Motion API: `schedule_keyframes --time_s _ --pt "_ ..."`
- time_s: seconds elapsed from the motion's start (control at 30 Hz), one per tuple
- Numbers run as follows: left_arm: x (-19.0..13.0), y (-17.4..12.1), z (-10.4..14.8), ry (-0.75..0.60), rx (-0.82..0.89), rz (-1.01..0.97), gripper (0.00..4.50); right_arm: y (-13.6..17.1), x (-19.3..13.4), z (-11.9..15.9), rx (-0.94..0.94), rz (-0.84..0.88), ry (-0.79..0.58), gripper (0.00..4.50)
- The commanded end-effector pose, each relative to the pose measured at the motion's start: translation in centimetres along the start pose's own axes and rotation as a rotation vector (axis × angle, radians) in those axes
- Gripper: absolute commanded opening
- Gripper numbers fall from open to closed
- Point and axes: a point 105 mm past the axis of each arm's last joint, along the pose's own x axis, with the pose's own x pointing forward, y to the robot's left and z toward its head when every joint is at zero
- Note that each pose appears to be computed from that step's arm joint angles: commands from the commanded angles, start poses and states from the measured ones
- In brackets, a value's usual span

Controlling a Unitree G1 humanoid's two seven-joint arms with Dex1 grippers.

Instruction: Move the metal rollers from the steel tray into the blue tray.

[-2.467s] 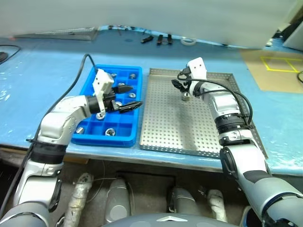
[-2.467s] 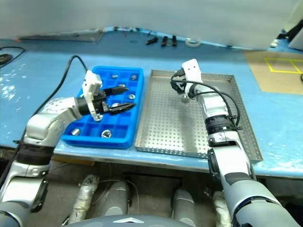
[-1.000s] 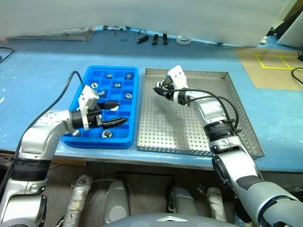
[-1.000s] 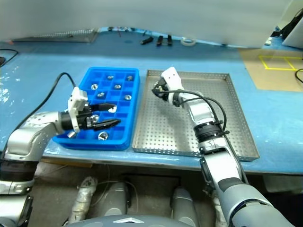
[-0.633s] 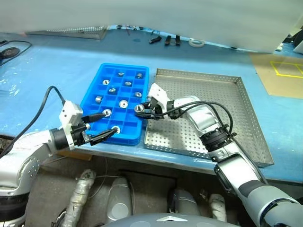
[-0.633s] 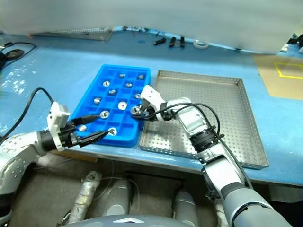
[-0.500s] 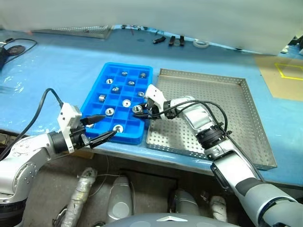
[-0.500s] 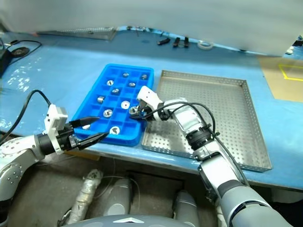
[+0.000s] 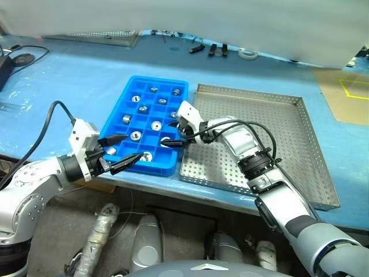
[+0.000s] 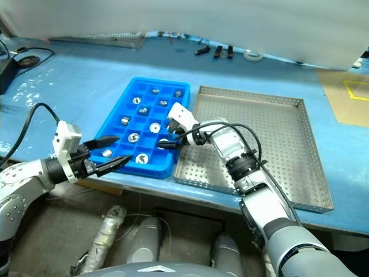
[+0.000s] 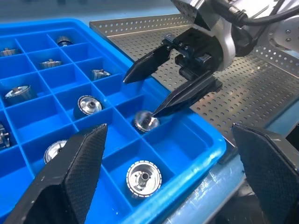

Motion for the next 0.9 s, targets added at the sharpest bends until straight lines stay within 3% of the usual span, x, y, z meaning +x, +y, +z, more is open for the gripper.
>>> schedule_keyframes --time_s 0.03,0.3,0.57,0.73,0.9 --pt "1.3 0.6 1.3 -0.03 0.058 -0.027 4.5 -0.8 -2.0 2.4 -0.028 -0.068 -0.079 3.96" --pt "6.5 2.3 3.4 -0.076 0.137 -0.165 4.5 -3.8 -9.3 3.0 -0.026 -0.388 -0.128 3.96" --pt "11.1 2.1 3.7 -0.066 0.208 -0.325 4.5 -4.0 -16.9 -1.4 0.143 -0.711 -0.154 3.96" --pt "13.7 1.7 3.4 -0.078 0.194 -0.371 4.5 -2.6 -19.4 -4.2 0.237 -0.809 -0.191 3.96" --pt "14.6 0.8 2.5 -0.084 0.193 -0.404 4.5 -1.4 -19.8 -4.9 0.246 -0.834 -0.208 3.96"
